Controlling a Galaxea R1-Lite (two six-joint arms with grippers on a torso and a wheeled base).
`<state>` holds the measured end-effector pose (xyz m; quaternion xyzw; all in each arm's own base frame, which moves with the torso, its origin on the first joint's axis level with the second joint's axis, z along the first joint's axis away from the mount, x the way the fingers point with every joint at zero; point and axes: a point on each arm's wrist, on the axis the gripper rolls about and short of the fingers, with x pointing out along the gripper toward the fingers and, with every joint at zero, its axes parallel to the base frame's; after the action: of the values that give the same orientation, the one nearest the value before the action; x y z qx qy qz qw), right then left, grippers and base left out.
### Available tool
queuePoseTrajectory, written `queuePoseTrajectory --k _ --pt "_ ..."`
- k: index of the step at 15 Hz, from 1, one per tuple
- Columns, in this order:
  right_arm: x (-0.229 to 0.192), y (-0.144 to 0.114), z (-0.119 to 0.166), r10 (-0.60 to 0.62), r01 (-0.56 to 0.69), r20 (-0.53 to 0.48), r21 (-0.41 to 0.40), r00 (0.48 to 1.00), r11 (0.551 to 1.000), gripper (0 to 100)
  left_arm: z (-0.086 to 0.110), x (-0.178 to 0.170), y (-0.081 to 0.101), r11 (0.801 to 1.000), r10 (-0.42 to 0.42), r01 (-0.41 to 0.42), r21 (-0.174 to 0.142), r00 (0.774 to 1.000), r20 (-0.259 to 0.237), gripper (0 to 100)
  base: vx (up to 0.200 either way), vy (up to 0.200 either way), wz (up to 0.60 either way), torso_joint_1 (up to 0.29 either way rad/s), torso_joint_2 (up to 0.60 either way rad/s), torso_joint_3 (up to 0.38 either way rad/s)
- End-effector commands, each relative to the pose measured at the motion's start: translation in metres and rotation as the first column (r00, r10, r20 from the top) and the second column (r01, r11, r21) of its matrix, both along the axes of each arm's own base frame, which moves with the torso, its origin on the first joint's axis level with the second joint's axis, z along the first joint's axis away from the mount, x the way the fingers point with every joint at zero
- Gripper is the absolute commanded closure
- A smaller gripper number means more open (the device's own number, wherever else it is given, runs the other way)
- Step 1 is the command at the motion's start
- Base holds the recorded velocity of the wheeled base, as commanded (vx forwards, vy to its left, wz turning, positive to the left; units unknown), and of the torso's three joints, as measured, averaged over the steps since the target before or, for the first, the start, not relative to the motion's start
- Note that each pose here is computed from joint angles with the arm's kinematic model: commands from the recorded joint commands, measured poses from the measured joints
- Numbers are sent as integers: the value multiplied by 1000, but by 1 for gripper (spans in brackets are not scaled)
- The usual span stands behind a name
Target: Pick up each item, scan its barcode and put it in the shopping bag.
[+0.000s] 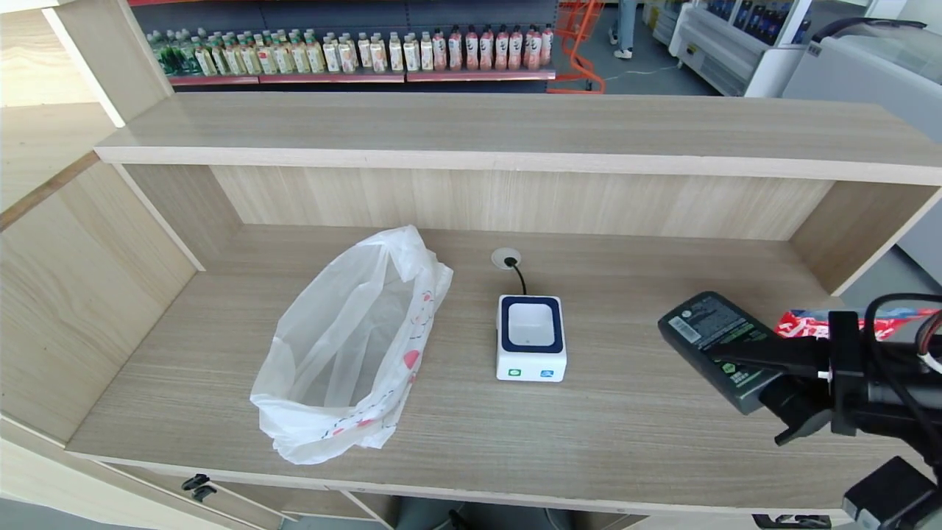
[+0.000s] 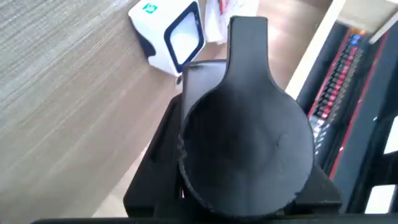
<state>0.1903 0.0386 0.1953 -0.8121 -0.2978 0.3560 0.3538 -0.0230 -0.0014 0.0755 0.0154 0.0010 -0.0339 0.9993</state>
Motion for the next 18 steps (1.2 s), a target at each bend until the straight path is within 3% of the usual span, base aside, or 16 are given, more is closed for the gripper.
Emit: queuePoseTrajectory --k 1,4,5,9,14,18 --pt "29 11 -44 325 -325 15 -28 945 945 100 0 0 0 1000 0 0 0 1000 0 0 0 0 0 0 0 0" --pt "20 13 -47 452 -455 69 25 889 890 100 0 0 0 1000 0 0 0 1000 -2 0 0 0 0 0 0 0" --pt "16 27 -47 549 -555 84 75 831 828 100 0 0 0 1000 0 0 0 1000 -2 0 0 0 0 0 0 0" --pt "9 59 -55 676 -678 58 97 735 729 100 0 0 0 1000 0 0 0 1000 -2 0 0 0 0 0 0 0" --pt "22 69 -74 692 -685 -16 128 722 718 100 0 0 0 1000 0 0 0 1000 -2 0 0 0 0 0 0 0" --pt "35 92 -75 762 -753 19 165 648 637 100 0 0 0 1000 0 0 0 1000 -2 0 0 0 0 0 0 0"
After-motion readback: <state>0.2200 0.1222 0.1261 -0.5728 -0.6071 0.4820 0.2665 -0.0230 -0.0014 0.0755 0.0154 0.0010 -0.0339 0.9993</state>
